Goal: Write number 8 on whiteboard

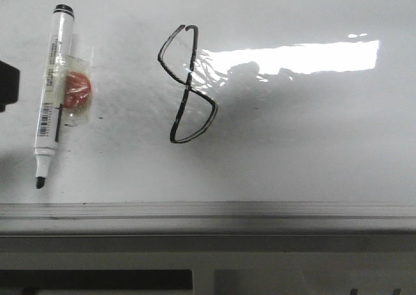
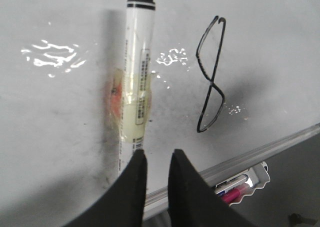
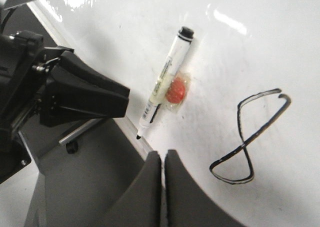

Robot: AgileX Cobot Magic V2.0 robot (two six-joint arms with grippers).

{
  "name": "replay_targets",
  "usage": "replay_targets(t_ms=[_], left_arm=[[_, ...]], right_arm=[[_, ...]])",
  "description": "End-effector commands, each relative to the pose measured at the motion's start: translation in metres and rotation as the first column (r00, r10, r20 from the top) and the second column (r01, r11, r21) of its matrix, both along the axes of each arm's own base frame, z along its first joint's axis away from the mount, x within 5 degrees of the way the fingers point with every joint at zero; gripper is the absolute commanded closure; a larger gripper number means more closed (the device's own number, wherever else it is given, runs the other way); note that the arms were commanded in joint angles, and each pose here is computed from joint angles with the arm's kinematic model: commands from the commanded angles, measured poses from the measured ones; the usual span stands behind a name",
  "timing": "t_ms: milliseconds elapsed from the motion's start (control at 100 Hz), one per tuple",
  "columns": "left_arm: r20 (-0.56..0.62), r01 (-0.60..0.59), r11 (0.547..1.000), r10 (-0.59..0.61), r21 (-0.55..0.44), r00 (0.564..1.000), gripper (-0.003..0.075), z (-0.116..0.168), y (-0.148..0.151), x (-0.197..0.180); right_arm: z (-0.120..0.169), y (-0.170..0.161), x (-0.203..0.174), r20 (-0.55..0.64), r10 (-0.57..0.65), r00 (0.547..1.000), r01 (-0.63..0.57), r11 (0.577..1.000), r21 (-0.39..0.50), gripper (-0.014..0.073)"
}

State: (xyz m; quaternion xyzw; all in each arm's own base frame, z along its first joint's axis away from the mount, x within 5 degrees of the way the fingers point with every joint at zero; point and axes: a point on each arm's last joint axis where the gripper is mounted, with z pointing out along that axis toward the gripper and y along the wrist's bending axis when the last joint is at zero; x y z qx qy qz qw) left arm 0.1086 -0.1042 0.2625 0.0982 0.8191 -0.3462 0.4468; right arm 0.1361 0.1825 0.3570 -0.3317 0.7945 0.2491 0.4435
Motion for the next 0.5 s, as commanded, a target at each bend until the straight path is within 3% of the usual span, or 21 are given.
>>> replay_targets(t_ms=[0,360,490], left_arm=[[0.101,-0.001,0.999,0.006,-0.052,0.995,0.0741,0.019,0.004,-0.002],[0.295,0.031,0.998,-0.012,-0.058,0.955,0.0741,0.008,0.038,-0.039],[0.35,0.042,0.998,-0.053,0.039,0.935,0.0741,-0.001,0.049,-0.051]], right_arm=[[0.017,-0.01,-0.007,0.158,0.01,0.987,-0.026,0.994,0.103,0.0657],[-0.03,-0.069,-0.052,0.374,0.032,0.927,-0.112,0.975,0.193,0.0657],[-0.052,-0.092,-0.068,0.37,0.024,0.929,-0.1,0.977,0.188,0.0657]])
